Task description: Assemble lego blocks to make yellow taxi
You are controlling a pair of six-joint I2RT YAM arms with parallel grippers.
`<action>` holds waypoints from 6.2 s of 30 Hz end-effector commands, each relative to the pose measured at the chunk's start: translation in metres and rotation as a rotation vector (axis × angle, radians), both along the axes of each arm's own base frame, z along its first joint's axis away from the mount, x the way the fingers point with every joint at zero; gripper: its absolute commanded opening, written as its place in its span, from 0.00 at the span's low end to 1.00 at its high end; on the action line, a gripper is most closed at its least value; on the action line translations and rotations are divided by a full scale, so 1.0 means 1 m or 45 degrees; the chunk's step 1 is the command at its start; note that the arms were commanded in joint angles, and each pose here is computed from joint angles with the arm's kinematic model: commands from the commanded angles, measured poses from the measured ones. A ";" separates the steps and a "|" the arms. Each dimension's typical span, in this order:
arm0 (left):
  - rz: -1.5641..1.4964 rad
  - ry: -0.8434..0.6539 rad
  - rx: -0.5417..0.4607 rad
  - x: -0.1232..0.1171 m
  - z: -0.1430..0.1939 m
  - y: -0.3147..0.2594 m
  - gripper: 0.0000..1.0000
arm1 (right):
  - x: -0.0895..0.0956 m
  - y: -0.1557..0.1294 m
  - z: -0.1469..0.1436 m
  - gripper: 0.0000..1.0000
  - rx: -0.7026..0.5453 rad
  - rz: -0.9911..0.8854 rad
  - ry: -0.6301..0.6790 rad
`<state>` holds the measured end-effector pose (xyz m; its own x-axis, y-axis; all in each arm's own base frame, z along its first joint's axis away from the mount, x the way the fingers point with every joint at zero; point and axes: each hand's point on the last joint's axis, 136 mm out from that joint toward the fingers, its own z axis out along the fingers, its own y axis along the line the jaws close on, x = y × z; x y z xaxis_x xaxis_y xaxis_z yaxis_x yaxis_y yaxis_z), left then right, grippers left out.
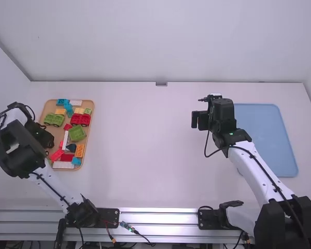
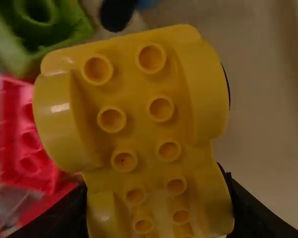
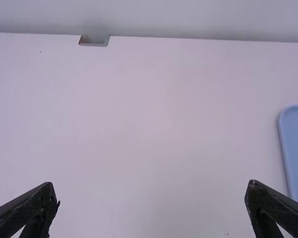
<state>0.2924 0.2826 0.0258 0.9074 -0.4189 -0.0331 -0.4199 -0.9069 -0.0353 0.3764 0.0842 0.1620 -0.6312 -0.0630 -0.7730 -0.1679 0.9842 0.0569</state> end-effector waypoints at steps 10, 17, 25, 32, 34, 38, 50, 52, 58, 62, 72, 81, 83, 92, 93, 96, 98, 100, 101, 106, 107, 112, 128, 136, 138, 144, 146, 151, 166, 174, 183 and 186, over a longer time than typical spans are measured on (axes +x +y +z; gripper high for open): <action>-0.827 -0.058 0.154 0.042 0.060 0.022 0.02 | 0.007 0.002 0.012 1.00 0.007 -0.002 -0.031; -1.234 -0.057 0.279 0.082 0.073 -0.001 0.01 | 0.007 0.002 0.012 1.00 0.012 -0.004 -0.034; -1.710 0.151 0.453 0.110 0.112 -0.064 0.01 | 0.006 0.006 0.012 1.00 0.031 0.020 -0.029; -2.270 0.192 0.510 0.146 0.115 -0.137 0.01 | 0.006 0.006 0.012 1.00 0.030 0.020 -0.026; -2.437 0.199 0.542 0.157 0.112 -0.161 0.02 | 0.006 0.005 0.012 1.00 0.030 0.019 -0.027; -2.721 0.219 0.605 0.170 0.103 -0.208 0.01 | 0.007 0.003 0.013 1.00 0.061 -0.023 -0.026; -3.909 -0.331 0.934 0.114 0.098 -0.362 0.01 | 0.007 -0.005 0.017 1.00 0.082 -0.051 -0.035; -4.224 -0.533 1.001 0.088 0.098 -0.393 0.01 | 0.007 -0.005 0.017 1.00 0.081 -0.052 -0.034; -4.804 -0.702 0.985 0.010 0.096 -0.427 0.02 | 0.002 -0.006 0.018 1.00 0.082 -0.055 -0.018; -5.131 -0.605 0.931 -0.016 0.078 -0.439 0.01 | -0.005 -0.007 0.022 1.00 0.081 -0.055 -0.015; -5.501 -0.455 0.766 -0.037 0.021 -0.478 0.02 | -0.032 -0.041 0.039 1.00 0.142 -0.266 0.007; -5.452 -0.578 0.618 -0.035 -0.010 -0.494 0.13 | -0.049 -0.072 0.043 1.00 0.174 -0.399 0.033; -5.450 -0.617 0.562 -0.037 -0.017 -0.496 0.14 | -0.049 -0.072 0.043 0.99 0.173 -0.400 0.036; -5.440 -0.705 0.471 -0.041 -0.028 -0.500 0.24 | -0.047 -0.062 0.039 1.00 0.164 -0.360 0.050; -5.439 -0.708 0.452 -0.041 -0.030 -0.499 0.29 | -0.047 -0.061 0.039 1.00 0.160 -0.351 0.048; -5.435 -0.699 0.417 -0.041 -0.034 -0.497 0.39 | -0.046 -0.060 0.040 1.00 0.160 -0.346 0.042; -5.441 -0.698 0.395 -0.042 -0.036 -0.497 0.46 | -0.047 -0.058 0.041 1.00 0.158 -0.338 0.040; -5.443 -0.702 0.403 -0.042 -0.036 -0.498 0.56 | -0.047 -0.057 0.041 1.00 0.156 -0.332 0.039; -5.444 -0.666 0.444 -0.038 -0.036 -0.498 0.61 | -0.047 -0.056 0.040 1.00 0.151 -0.325 0.041; -5.455 -0.643 0.488 -0.036 -0.036 -0.499 0.95 | -0.047 -0.058 0.040 1.00 0.152 -0.330 0.040; -5.453 -0.643 0.495 -0.035 -0.036 -0.499 0.98 | -0.047 -0.058 0.041 1.00 0.152 -0.330 0.039; -5.450 -0.618 0.570 -0.030 -0.034 -0.501 0.99 | -0.047 -0.058 0.040 1.00 0.152 -0.330 0.041; -5.209 -0.504 1.064 0.034 0.083 -0.479 0.99 | -0.047 -0.050 0.040 1.00 0.170 -0.296 0.048; -4.393 -0.336 1.546 0.136 0.185 -0.379 0.99 | -0.048 -0.050 0.039 1.00 0.173 -0.299 0.055; -4.248 -0.314 1.602 0.151 0.200 -0.360 0.99 | -0.048 -0.050 0.039 1.00 0.178 -0.302 0.057; -3.419 -0.313 1.726 0.209 0.268 -0.260 0.99 | -0.049 -0.049 0.039 1.00 0.181 -0.294 0.059; -3.265 -0.316 1.702 0.216 0.275 -0.237 0.99 | -0.049 -0.049 0.039 1.00 0.182 -0.294 0.060; -2.826 -0.254 1.475 0.231 0.268 -0.172 0.99 | -0.048 -0.045 0.040 1.00 0.196 -0.274 0.058; -2.663 -0.093 0.944 0.268 0.180 -0.116 0.99 | -0.048 -0.027 0.043 1.00 0.186 -0.194 0.038; -2.410 -0.147 0.577 0.248 0.109 -0.089 0.94 | -0.048 -0.024 0.043 1.00 0.187 -0.185 0.038; -2.198 -0.156 0.435 0.242 0.063 -0.088 0.70 | -0.049 -0.023 0.044 1.00 0.186 -0.178 0.037; -2.117 -0.152 0.380 0.236 0.041 -0.088 0.60 | -0.048 -0.023 0.045 0.99 0.188 -0.178 0.031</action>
